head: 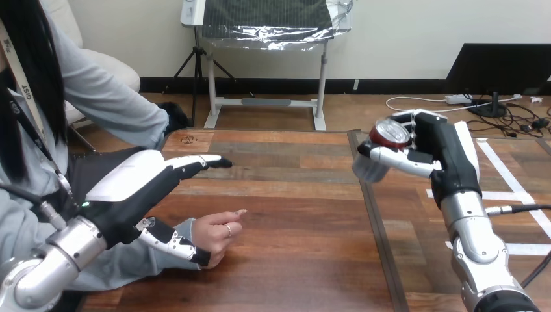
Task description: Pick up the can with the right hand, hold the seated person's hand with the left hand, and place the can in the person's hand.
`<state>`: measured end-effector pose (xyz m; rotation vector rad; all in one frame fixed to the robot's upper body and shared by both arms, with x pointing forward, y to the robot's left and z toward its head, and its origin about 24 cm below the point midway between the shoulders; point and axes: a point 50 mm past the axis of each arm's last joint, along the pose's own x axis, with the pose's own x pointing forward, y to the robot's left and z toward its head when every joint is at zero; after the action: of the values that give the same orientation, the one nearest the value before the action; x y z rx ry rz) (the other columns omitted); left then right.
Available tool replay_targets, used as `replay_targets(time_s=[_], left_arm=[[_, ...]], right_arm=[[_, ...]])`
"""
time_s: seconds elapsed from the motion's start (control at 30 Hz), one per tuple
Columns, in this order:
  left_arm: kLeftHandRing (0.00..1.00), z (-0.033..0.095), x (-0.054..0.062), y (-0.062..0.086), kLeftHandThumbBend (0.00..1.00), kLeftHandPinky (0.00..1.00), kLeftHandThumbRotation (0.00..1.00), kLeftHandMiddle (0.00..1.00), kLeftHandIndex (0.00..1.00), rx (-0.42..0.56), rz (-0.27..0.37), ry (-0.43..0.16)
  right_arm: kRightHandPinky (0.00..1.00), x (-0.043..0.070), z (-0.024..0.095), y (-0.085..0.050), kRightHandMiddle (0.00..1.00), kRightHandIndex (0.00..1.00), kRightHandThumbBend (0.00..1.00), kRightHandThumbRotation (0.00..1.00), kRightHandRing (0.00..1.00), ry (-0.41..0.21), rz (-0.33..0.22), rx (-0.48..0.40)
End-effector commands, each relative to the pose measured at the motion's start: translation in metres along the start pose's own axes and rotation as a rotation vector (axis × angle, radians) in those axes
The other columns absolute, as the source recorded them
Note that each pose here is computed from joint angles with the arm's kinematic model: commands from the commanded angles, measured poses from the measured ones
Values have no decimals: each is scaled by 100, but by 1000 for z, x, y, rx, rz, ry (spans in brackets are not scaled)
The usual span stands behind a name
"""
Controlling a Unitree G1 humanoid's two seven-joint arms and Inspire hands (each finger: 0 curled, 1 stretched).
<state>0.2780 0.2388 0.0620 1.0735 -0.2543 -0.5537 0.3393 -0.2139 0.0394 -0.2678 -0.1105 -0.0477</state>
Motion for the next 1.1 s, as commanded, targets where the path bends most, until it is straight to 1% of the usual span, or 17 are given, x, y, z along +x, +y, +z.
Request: replay_targets(time_s=[0.0,0.17,0.53,0.7,1.07], left_arm=[[85,-1,13,20,100,78,12,86,84,56,6,-2],[85,-5,15,20,100,78,12,85,84,69,-15,11],[85,-16,18,17,100,79,14,86,84,83,-73,67],[86,-20,19,16,100,79,15,87,85,83,-87,91],[87,-28,20,12,100,81,13,87,86,92,-109,130]], right_arm=[[35,17,37,-3,47,50,71,0,41,-181,-11,20],[35,16,38,-4,47,50,71,0,41,-194,-10,21],[34,13,43,-5,46,49,72,0,39,-233,3,27],[34,11,44,-6,46,49,71,0,39,-248,16,37],[34,8,46,-7,46,48,70,0,39,-262,23,46]])
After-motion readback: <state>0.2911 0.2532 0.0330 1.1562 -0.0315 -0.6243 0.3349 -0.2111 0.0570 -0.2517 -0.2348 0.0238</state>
